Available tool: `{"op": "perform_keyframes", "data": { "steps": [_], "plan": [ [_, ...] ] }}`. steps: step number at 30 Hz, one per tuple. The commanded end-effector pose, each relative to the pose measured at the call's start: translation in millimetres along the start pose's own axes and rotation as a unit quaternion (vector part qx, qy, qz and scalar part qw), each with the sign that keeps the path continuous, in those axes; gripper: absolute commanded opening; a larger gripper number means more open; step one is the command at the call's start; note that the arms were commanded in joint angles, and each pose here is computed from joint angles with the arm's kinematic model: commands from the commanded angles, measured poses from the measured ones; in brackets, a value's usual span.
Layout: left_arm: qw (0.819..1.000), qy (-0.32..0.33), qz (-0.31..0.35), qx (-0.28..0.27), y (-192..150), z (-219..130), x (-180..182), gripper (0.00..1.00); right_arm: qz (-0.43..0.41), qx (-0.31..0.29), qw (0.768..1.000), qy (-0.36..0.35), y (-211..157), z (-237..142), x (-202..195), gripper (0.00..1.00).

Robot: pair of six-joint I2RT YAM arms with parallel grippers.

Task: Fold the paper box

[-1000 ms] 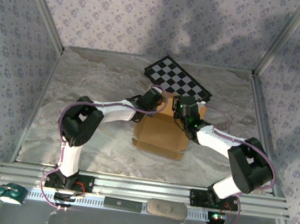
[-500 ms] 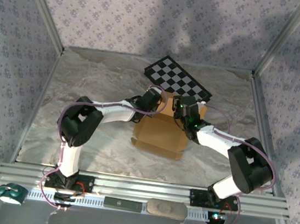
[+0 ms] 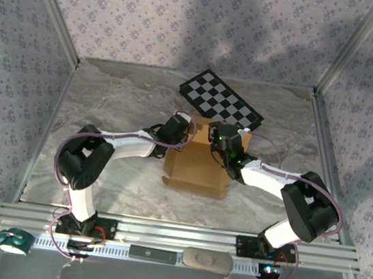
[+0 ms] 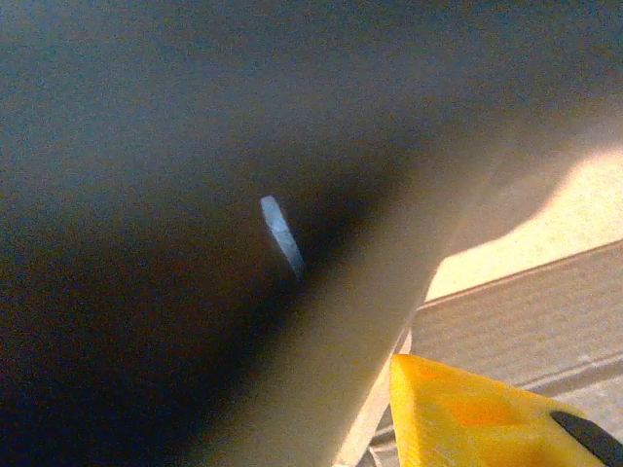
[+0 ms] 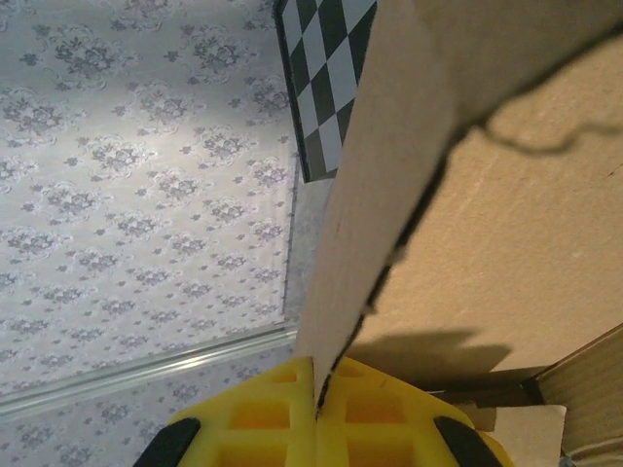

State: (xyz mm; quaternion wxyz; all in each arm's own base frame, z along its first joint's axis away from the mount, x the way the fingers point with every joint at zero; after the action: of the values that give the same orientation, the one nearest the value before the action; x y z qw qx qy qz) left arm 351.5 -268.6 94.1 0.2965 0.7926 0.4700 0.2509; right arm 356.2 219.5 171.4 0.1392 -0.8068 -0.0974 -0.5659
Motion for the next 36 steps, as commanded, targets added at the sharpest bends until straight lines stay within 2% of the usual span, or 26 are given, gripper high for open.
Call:
{"op": "perform_keyframes", "data": {
  "steps": [1,4,8,11,12,13,17,21,24,25,36],
  "plan": [
    [0.999,-0.011,-0.022,-0.021,4.5,-9.5,5.6,0.39,-0.030,-0.016,0.999,-0.015,2.4,-3.2,-14.6,0.00],
    [0.999,0.001,-0.029,-0.039,7.2,-17.1,11.3,0.38,-0.037,-0.022,0.999,-0.013,2.0,-5.7,-18.8,0.00],
    [0.999,0.011,-0.024,-0.024,5.1,-12.1,14.1,0.13,-0.035,-0.021,0.999,-0.013,1.4,-6.1,-22.0,0.00],
    [0.999,0.012,-0.033,-0.029,2.5,-11.2,15.9,0.09,-0.037,-0.019,0.999,-0.013,0.4,-6.1,-19.3,0.00],
    [0.999,0.010,-0.036,-0.036,2.9,-12.1,16.1,0.02,-0.037,-0.018,0.999,-0.014,-0.1,-6.1,-18.8,0.00],
    [0.998,0.009,-0.039,-0.041,2.8,-12.9,16.5,0.00,-0.038,-0.018,0.999,-0.014,-0.3,-6.1,-18.5,0.00],
    [0.997,0.020,-0.050,-0.059,5.8,-14.5,22.4,0.00,-0.036,-0.017,0.999,-0.015,-0.4,-6.7,-20.1,0.00],
    [0.996,0.031,-0.061,-0.053,7.3,-11.9,26.4,0.01,-0.039,-0.014,0.999,-0.014,-4.4,-6.7,-18.9,0.00],
    [0.996,0.025,-0.064,-0.053,7.5,-13.1,25.2,0.24,-0.038,-0.013,0.999,-0.012,-6.5,-6.5,-18.6,0.00],
    [0.996,0.026,-0.066,-0.056,7.6,-14.1,26.5,0.27,-0.039,-0.014,0.999,-0.012,-6.5,-6.7,-18.5,0.00],
    [0.993,0.018,-0.059,-0.102,21.4,-40.1,31.7,0.33,-0.039,-0.015,0.999,-0.013,-5.3,-5.7,-19.7,0.00]
  ]
}}
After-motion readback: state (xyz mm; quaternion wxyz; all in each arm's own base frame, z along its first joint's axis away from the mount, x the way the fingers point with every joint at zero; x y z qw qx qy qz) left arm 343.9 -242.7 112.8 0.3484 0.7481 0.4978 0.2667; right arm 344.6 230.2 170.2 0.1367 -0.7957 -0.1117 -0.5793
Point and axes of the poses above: each hand's point on the last joint's axis, 136 mm out from that joint toward the fingers, its own z axis out along the fingers, its own x axis along the line the jaws close on, y = z × x, the point moved 3 cm from there along -z, back along the fingers, and after that the axes turned 6 degrees about z, right-handed, at the moved point
